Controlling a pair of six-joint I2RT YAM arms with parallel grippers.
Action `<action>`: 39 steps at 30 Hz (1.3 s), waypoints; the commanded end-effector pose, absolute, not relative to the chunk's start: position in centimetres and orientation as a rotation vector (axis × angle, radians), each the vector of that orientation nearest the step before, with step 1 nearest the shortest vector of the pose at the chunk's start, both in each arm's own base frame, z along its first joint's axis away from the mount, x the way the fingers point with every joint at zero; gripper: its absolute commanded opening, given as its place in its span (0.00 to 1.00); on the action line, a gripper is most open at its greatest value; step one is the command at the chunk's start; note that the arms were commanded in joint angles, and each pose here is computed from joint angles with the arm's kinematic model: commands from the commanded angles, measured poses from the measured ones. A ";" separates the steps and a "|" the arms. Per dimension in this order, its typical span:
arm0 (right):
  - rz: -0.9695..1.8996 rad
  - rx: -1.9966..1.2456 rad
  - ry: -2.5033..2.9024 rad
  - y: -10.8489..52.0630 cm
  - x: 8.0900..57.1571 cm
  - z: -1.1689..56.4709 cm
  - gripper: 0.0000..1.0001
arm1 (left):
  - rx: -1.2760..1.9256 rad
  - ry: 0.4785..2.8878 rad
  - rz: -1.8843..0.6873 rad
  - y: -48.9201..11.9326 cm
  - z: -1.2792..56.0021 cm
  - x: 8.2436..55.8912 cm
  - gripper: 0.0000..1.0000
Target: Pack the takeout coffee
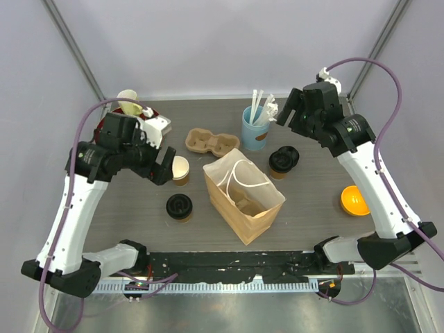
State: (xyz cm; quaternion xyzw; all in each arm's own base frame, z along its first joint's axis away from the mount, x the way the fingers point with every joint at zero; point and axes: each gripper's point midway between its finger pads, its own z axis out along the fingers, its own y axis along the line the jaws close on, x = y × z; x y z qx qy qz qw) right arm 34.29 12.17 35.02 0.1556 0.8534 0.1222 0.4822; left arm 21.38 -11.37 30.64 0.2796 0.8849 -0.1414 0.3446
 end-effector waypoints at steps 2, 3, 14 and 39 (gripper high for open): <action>0.256 0.634 2.266 10.5 30.2 30.5 0.80 | 0.691 2.382 -0.459 -12.1 28.0 20.7 0.89; 0.230 0.646 2.307 10.3 29.8 29.3 0.80 | 0.699 2.381 -0.463 -12.2 28.0 20.9 0.90; 0.327 0.767 2.402 8.2 32.1 21.8 0.75 | 0.712 2.400 -0.313 -10.6 29.1 24.1 0.90; 0.311 -0.742 2.385 14.7 31.4 19.2 0.63 | 0.836 2.517 -0.279 -9.8 26.9 23.4 0.89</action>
